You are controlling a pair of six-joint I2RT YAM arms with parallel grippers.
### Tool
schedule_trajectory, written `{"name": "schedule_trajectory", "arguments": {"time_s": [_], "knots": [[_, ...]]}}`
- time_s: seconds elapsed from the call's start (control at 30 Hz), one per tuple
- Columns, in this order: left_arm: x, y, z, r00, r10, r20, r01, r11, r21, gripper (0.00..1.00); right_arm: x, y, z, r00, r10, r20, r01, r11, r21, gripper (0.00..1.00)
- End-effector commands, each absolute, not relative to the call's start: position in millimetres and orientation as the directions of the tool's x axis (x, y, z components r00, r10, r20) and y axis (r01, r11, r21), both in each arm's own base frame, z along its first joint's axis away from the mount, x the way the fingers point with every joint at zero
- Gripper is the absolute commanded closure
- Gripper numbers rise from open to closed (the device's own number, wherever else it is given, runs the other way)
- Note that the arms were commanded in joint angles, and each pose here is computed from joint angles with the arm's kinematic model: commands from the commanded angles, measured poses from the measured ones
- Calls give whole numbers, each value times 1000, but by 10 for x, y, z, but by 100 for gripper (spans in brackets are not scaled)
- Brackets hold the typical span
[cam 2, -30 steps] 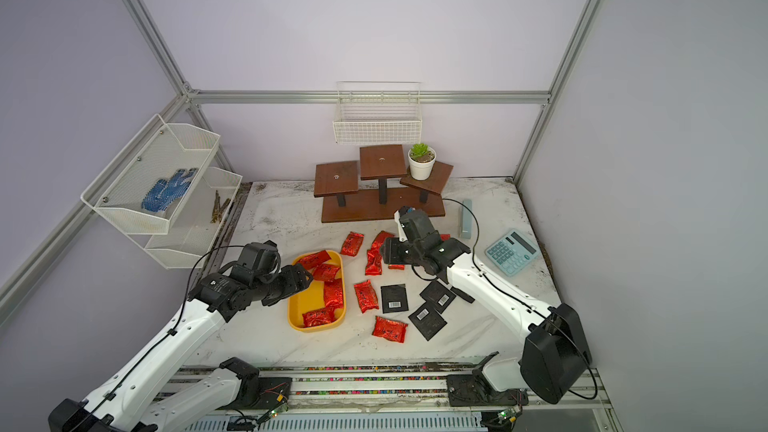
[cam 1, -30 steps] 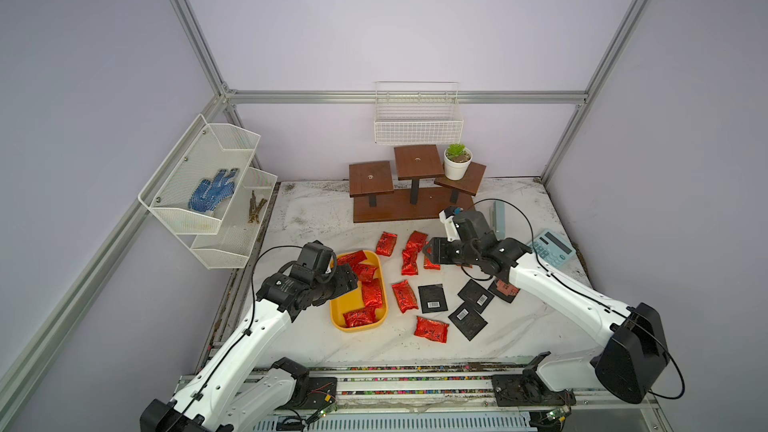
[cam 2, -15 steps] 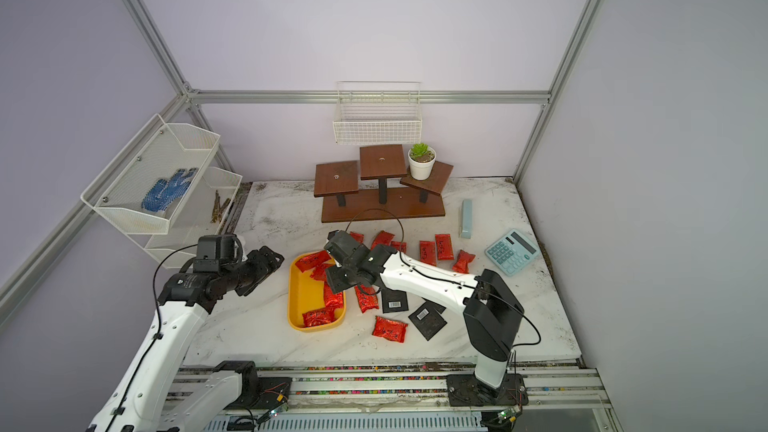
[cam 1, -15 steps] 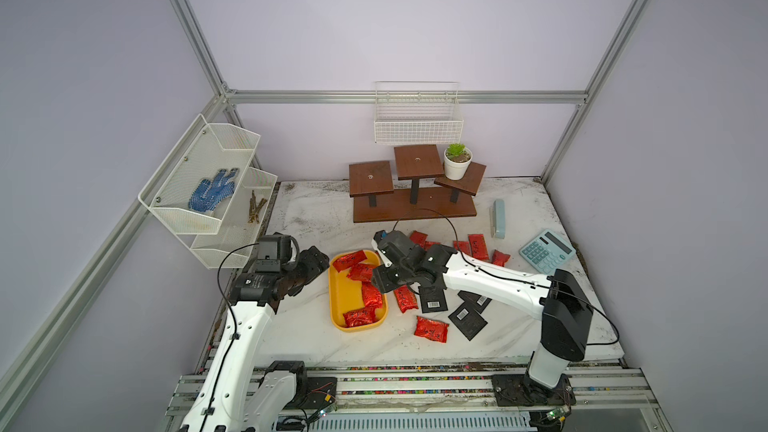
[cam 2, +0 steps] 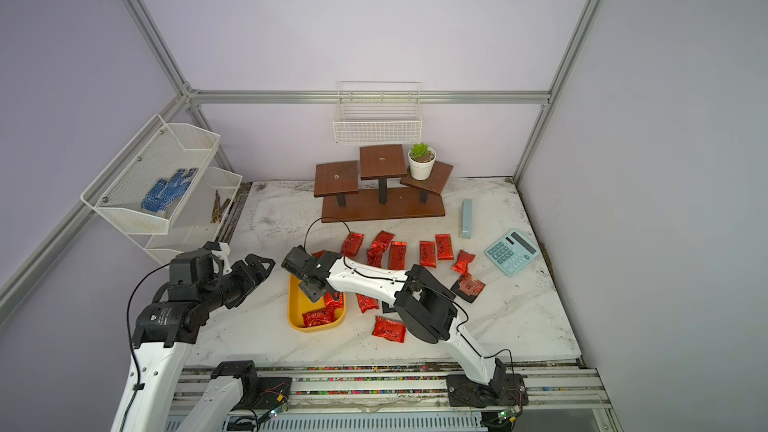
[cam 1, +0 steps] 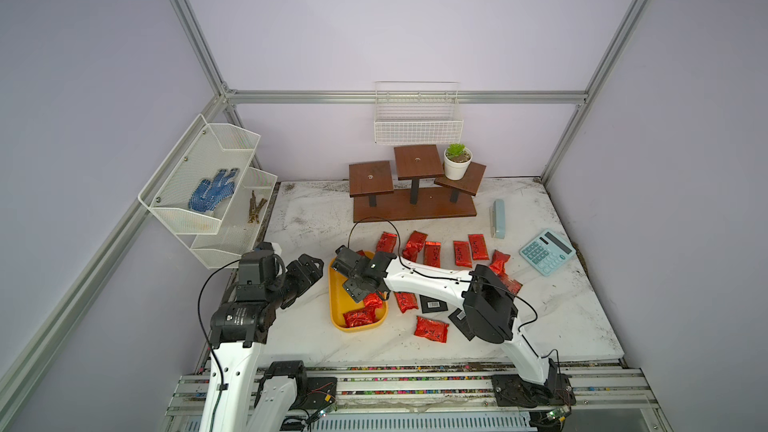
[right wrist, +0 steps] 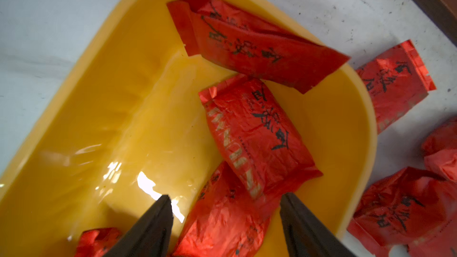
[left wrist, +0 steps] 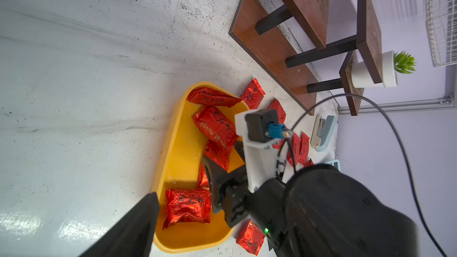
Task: Take the tea bags out of the storage box
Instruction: Pick up the tea bag from the storage box.
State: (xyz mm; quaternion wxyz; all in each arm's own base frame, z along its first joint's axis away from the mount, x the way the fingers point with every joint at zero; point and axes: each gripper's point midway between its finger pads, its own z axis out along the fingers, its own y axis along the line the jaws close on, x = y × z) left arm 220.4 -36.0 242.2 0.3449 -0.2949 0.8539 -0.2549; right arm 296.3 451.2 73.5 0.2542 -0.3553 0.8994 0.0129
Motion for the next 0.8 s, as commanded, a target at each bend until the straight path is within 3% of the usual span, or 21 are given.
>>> {"name": "schedule_trajectory", "arguments": {"time_s": [0.0,0.4,0.77], "knots": [[2078,-281,2712,-517,-712,-476,-328,678,-658,14,3123,4477,812,-571,-675,-468,-638,723,-264,22],[1882,-270,2866,-503,-709,-494,-321,684,-655,11,3344,4712,604,-531,-700,-478,-640,701,-314,13],[1866,-292,2794,-521,-701,-486,-319,689,-651,11,3453,4694,410,-602,-652,-462,-635,741,-218,13]]}}
